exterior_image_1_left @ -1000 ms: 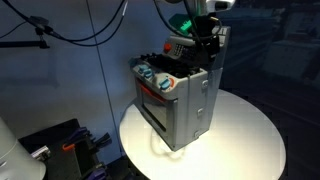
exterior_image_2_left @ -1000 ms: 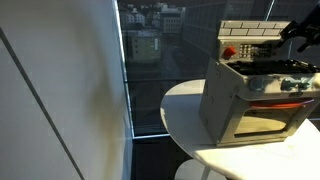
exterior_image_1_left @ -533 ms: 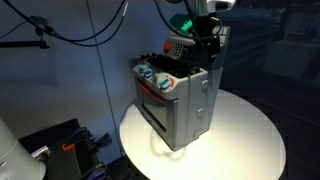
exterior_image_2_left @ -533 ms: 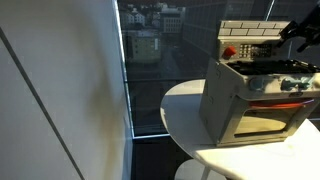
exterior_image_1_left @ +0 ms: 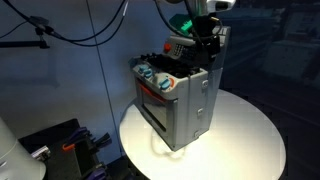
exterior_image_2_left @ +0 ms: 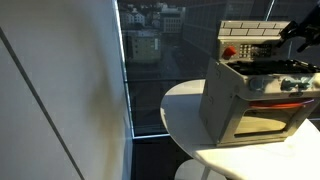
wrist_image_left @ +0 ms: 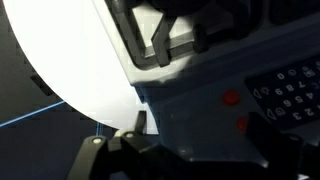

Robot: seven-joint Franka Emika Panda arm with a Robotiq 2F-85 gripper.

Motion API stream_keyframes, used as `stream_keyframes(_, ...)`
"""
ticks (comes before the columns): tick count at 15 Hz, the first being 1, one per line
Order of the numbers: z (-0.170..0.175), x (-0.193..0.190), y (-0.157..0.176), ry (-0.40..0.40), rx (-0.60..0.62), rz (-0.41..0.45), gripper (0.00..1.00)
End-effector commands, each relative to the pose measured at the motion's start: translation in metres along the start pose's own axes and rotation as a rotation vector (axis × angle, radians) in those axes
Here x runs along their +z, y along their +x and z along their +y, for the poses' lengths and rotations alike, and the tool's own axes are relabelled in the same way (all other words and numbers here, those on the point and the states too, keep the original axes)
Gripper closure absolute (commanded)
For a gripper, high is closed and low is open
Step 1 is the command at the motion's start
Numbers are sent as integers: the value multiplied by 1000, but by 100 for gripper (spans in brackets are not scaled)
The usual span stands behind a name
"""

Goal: Press the right top button on the stove

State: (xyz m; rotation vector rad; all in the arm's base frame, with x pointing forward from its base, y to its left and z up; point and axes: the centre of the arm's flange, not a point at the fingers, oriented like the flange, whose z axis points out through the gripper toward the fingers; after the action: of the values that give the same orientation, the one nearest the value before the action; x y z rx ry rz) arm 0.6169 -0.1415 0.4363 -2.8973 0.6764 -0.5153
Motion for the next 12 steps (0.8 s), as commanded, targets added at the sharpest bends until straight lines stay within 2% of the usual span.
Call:
stream_keyframes(1, 3, -8, 2, 18, 0, -13, 0)
stream_keyframes(6, 4, -15, -4, 21, 1, -33, 0)
stream_keyframes(12, 6, -28, -12, 16, -2, -97, 0)
